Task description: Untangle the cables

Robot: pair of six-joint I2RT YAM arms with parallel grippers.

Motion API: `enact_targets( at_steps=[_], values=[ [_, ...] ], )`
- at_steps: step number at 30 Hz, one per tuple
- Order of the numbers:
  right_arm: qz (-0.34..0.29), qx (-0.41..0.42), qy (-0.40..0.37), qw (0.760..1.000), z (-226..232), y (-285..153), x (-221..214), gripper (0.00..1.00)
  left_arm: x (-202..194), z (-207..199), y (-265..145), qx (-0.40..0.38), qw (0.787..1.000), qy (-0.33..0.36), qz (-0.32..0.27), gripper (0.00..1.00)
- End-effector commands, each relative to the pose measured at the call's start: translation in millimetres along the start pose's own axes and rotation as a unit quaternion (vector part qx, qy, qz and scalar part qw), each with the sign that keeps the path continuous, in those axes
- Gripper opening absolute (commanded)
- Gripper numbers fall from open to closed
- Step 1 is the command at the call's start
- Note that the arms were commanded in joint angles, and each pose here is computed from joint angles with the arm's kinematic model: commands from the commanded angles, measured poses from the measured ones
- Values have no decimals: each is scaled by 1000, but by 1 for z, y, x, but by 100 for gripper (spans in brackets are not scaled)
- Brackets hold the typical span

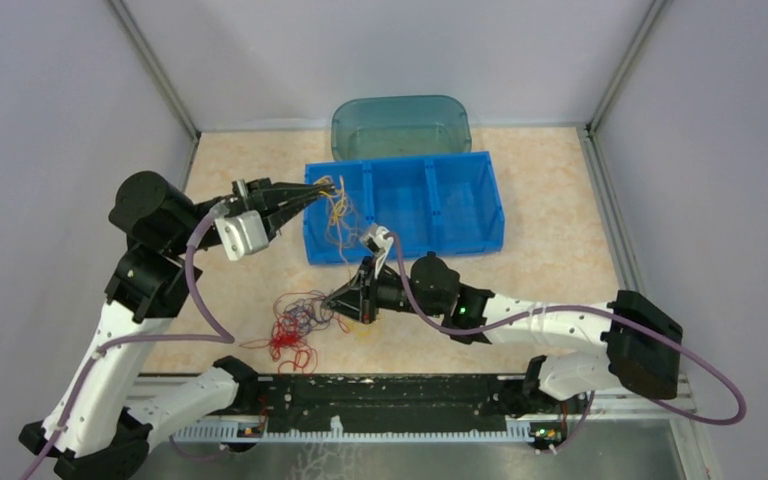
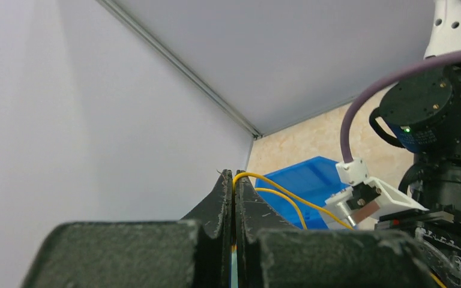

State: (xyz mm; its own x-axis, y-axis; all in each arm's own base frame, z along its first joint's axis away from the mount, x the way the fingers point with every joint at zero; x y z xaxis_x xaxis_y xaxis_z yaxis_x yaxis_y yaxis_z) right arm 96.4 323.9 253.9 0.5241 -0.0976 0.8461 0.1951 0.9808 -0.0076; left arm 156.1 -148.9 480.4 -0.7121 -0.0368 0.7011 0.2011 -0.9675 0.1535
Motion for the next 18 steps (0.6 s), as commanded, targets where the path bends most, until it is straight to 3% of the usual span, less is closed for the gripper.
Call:
enact_targets(
  at_steps=[1,18],
  values=[
    [-28,9,4,1000,-1,-3,5,9,26,18,0,31,998,36,-37,0],
    [8,-94,28,995,-57,-19,-52,12,57,65,-1,139,977,151,-56,0]
  ],
)
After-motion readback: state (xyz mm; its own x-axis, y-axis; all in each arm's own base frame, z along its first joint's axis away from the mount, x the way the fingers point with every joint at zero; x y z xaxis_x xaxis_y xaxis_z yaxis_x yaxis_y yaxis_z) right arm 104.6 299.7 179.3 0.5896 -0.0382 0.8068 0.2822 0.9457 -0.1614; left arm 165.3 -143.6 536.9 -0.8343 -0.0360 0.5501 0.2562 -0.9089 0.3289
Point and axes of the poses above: each gripper's point midway between its finger pads, its own y axis out along the fingers, its own z axis along the line the jaws close on, x = y × z, the point moved 9 cm from there along -y, back along the fingers
